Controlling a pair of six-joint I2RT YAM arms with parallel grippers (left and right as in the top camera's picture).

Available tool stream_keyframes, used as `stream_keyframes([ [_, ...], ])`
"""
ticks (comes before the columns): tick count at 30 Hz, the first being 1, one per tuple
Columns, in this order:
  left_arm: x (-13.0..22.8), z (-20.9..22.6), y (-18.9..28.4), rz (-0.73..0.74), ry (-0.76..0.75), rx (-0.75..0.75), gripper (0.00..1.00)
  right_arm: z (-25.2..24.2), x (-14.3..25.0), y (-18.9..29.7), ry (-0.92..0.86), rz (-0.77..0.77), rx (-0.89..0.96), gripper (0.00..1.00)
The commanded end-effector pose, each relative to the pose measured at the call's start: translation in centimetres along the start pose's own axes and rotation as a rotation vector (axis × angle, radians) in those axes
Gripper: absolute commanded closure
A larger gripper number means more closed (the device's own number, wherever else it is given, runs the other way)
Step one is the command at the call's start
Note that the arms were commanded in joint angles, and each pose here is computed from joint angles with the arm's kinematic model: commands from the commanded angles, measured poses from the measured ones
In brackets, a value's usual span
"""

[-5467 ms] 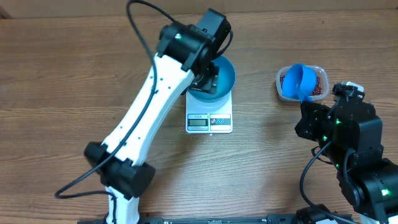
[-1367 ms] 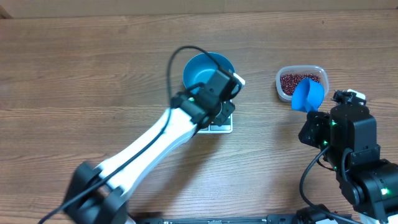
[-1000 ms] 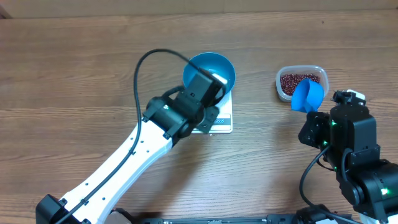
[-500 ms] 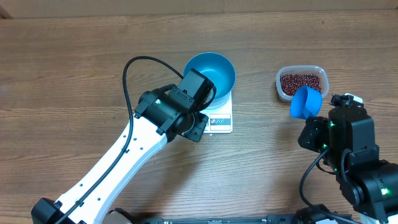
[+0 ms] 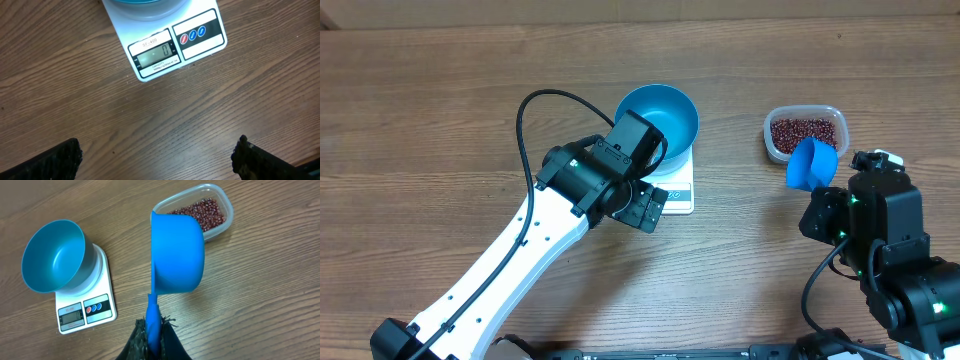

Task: Scoop item into bowl and weigh 150g on scale
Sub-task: 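Lower the held scoop into the red bean tub with the right gripper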

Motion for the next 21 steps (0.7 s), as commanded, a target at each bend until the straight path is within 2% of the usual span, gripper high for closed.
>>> stream_keyframes([
  [1,-0.4,0.2,0.7,-0.023,0.008,-0.01,0.0,0.5,-0.8,0.8,0.006,-0.035,-0.026,0.96],
  [5,-0.4,0.2,0.7,-0.023,0.008,-0.01,0.0,1.3,-1.5,0.9,0.055,-0.052,-0.051,0.96],
  [10,-0.4,0.2,0.7,-0.023,0.008,-0.01,0.01,4.1,-4.3,0.5,0.17,-0.046,-0.043,0.96],
  [17,-0.4,0.2,0.7,-0.023,0.008,-0.01,0.0,7.3,-10.6,-2.6,0.301,-0.078,0.218,0.96],
  [21,-0.4,0.2,0.7,-0.023,0.008,-0.01,0.0,7.8,-12.0,-5.4,0.378,-0.045,0.356,0.96],
])
Point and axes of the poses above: each gripper's point midway between its finger pads, its own y axis back along the fingers, its own z axis along the line the jaws close on, x = y × z, the point moved 5 cm from there along y, back along the fingers, and after that the axes turned 13 degrees about -y, right-handed, at the moved point
